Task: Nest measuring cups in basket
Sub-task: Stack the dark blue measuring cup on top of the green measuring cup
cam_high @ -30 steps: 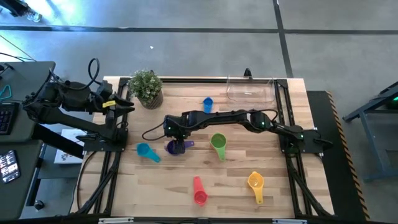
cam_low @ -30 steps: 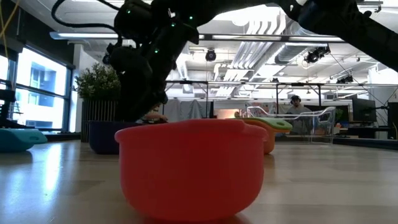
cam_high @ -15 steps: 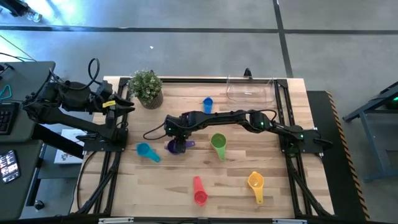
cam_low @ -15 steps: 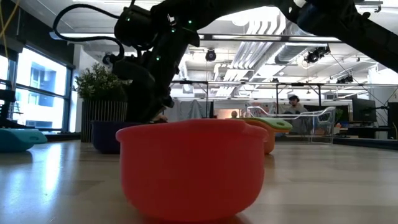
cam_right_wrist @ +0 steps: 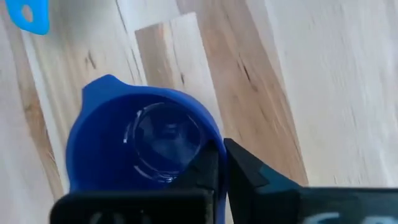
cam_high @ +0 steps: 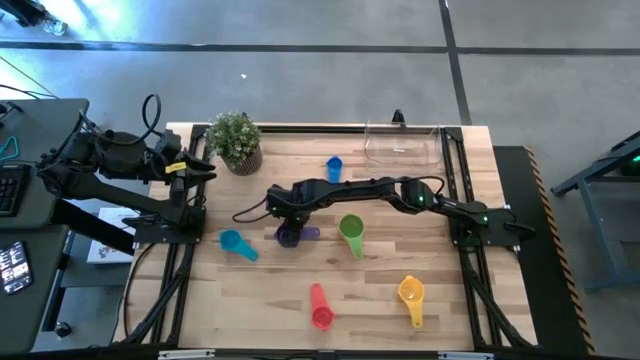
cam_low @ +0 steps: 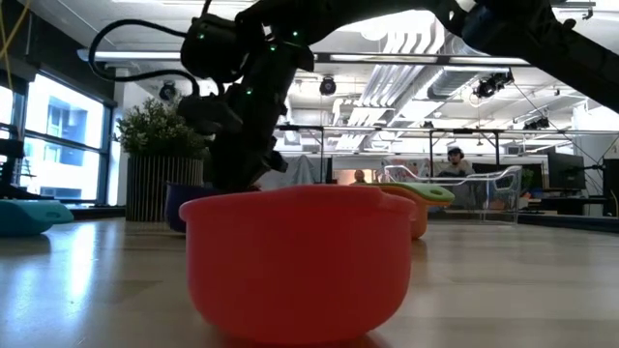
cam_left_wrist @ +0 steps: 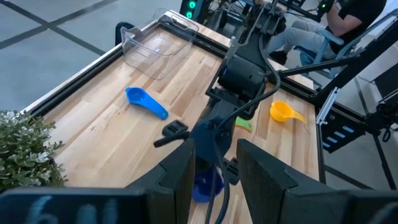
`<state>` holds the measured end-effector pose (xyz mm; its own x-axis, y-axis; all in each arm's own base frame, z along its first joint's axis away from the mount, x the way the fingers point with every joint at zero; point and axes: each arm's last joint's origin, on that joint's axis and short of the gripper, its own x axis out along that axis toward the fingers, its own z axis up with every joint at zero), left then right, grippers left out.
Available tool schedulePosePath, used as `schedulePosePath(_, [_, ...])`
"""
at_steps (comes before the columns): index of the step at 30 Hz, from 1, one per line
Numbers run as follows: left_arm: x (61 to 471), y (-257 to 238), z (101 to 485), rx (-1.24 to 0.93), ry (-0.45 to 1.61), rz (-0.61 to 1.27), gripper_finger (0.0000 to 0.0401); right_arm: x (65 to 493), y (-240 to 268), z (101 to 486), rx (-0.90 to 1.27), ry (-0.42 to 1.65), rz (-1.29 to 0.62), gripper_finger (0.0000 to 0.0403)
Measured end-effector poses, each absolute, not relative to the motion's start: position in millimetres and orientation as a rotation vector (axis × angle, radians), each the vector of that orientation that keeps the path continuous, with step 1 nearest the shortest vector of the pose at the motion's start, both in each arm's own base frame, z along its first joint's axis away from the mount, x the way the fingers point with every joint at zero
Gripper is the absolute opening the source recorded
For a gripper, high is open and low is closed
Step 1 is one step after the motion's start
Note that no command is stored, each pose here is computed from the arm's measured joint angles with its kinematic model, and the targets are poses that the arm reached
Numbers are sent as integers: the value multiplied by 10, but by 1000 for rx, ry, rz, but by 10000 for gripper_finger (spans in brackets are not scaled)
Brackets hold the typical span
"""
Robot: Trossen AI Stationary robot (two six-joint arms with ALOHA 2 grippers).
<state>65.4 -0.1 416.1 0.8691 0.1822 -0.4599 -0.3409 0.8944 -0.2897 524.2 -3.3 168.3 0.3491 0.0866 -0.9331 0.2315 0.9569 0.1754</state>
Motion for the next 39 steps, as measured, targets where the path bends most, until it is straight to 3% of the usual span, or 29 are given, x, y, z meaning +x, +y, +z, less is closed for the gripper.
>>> schedulePosePath(5, [644,1,4142,-368,460,285,110,5173,-26,1762,422,1257,-153,4])
schedulePosePath(15, [632,8,4125,-357,476,310,110,5039,-31,2297,595,1169,-305,2])
schedulePosePath(28, [630,26,4129,-237,472,345,110,4530,10,3078,645,1018,-737,1])
schedulePosePath(35, [623,55,4137,-183,450,439,110,4182,120,3285,627,1019,-988,1])
schedulePosePath(39, [620,62,4139,-173,443,464,110,4147,211,3356,613,944,-1016,1])
